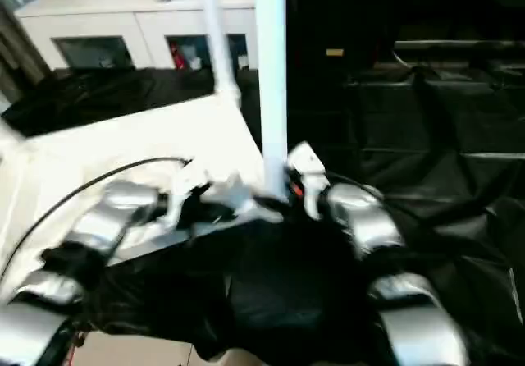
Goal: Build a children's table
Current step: Rotate leg to tighten
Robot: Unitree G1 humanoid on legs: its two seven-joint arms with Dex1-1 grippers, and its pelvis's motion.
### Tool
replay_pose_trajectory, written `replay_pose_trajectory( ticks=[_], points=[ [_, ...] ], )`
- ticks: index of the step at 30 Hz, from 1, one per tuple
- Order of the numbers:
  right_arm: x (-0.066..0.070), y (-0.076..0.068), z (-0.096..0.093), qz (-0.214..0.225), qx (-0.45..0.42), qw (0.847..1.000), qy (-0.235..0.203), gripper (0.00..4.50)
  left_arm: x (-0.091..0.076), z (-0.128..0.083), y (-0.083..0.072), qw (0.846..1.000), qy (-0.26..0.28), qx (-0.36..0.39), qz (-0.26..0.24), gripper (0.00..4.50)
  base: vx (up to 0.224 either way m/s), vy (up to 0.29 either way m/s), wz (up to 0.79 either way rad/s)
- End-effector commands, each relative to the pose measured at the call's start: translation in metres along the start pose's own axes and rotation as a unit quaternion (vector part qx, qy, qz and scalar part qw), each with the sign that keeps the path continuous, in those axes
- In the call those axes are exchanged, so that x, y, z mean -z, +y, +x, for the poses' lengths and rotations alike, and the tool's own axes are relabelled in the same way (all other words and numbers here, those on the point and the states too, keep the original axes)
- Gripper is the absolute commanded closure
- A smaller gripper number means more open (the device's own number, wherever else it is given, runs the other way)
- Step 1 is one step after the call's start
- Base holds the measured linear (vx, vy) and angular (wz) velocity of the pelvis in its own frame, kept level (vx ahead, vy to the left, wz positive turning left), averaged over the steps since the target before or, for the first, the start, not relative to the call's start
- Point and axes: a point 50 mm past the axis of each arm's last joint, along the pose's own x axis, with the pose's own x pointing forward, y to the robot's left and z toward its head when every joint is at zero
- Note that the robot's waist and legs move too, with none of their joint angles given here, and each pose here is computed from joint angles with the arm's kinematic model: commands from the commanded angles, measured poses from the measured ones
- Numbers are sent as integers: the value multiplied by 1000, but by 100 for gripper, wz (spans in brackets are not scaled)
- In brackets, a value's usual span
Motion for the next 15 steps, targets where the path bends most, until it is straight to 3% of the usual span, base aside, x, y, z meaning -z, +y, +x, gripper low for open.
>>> replay_pose_trajectory(
  ticks=[1,7,15],
  points=[
    [24,18,10,28,-63,996,52,94,-25,5,-6,997,-41,48,51,450,0,0,0],
    [29,26,-2,16,-125,989,73,135,-19,-6,-10,995,-23,83,43,450,0,0,0],
    [29,32,-2,16,-140,987,70,177,-17,-7,-12,995,-19,89,44,450,0,0,0]
  ],
)
